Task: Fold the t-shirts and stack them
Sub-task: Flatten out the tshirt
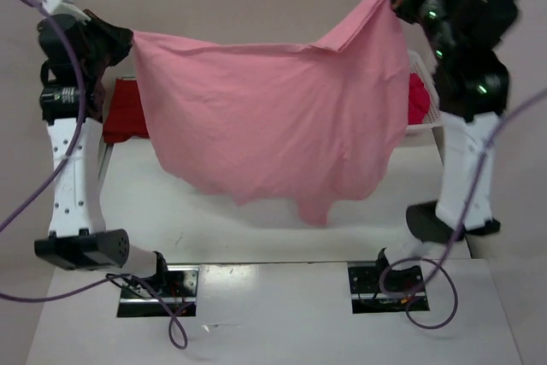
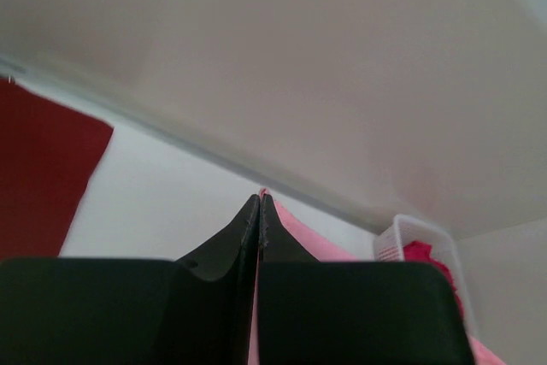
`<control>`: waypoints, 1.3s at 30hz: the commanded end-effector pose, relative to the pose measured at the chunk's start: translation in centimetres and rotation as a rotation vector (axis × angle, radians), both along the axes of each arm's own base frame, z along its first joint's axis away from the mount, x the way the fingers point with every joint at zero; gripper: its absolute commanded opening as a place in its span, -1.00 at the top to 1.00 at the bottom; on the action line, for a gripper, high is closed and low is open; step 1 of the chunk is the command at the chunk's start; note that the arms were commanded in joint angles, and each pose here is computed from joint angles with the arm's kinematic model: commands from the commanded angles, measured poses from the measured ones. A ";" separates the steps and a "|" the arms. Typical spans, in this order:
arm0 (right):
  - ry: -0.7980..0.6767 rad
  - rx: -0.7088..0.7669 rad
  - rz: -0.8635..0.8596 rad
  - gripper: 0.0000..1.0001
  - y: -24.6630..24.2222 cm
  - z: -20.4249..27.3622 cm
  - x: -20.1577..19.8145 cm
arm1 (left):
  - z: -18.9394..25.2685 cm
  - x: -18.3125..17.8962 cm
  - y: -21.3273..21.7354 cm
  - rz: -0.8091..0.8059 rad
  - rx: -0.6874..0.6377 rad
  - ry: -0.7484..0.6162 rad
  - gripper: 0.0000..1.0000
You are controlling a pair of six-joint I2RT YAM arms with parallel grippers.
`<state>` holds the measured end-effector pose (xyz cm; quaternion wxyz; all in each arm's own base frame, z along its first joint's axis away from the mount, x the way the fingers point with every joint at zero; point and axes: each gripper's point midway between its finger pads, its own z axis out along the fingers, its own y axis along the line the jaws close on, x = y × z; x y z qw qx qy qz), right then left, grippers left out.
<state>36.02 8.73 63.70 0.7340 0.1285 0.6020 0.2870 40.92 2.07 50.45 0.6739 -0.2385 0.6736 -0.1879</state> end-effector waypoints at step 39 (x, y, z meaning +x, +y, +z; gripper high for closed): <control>0.997 -0.061 0.039 1.00 -1.4 -47.2 -1.1 | -35.4 -1.9 3.6 0.036 -0.158 0.552 1.00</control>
